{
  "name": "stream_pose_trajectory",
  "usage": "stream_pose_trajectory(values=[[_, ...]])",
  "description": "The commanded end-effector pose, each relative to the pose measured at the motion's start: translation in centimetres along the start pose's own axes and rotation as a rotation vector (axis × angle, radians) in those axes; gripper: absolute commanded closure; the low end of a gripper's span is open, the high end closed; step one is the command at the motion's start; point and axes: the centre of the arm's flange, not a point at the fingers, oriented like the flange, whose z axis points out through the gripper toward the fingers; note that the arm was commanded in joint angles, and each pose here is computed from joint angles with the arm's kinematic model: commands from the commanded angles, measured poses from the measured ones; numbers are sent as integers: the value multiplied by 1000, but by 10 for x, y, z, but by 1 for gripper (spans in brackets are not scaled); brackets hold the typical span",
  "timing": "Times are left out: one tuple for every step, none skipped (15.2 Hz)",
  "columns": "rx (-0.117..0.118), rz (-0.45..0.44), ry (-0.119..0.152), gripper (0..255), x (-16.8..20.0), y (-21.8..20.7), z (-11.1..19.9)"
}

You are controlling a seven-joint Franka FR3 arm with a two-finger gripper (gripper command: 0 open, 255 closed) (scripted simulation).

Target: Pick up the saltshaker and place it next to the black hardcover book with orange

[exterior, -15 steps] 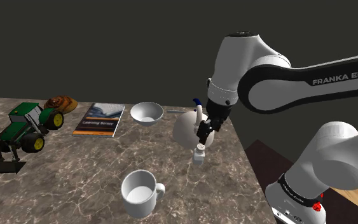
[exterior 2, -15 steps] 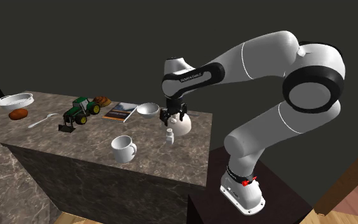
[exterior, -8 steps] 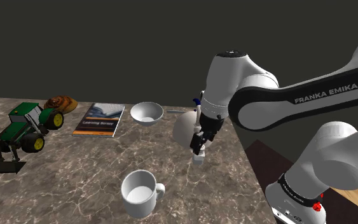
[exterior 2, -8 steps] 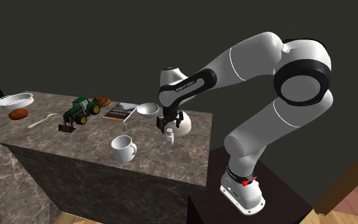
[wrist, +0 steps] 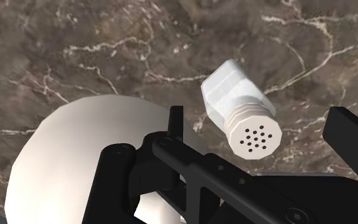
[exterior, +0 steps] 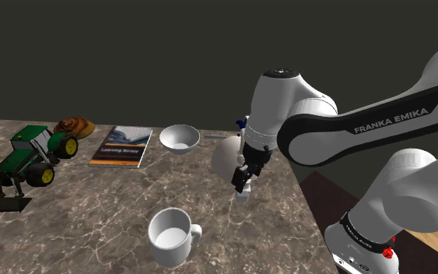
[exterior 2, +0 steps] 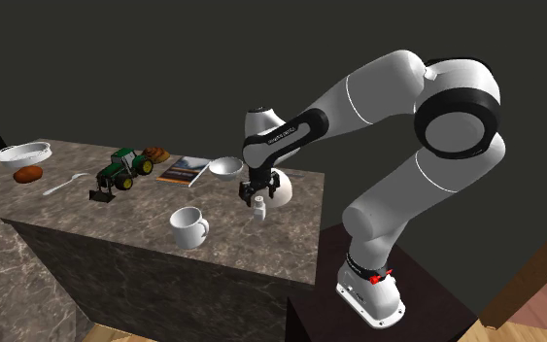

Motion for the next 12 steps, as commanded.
stream_pose_trajectory(values=[[0, 0, 0, 0, 0, 0, 0], [0, 0, 0, 0, 0, 0, 0], [0, 0, 0, 255, 0, 0, 0], [0, 0, 0, 255, 0, 0, 0], [0, 0, 0, 255, 0, 0, 0], [0, 0, 0, 255, 0, 0, 0], [0, 0, 0, 255, 0, 0, 0], [0, 0, 0, 255, 0, 0, 0], [0, 0, 0, 255, 0, 0, 0], [0, 0, 0, 255, 0, 0, 0], [0, 0, 0, 255, 0, 0, 0], [0, 0, 0, 255, 0, 0, 0]])
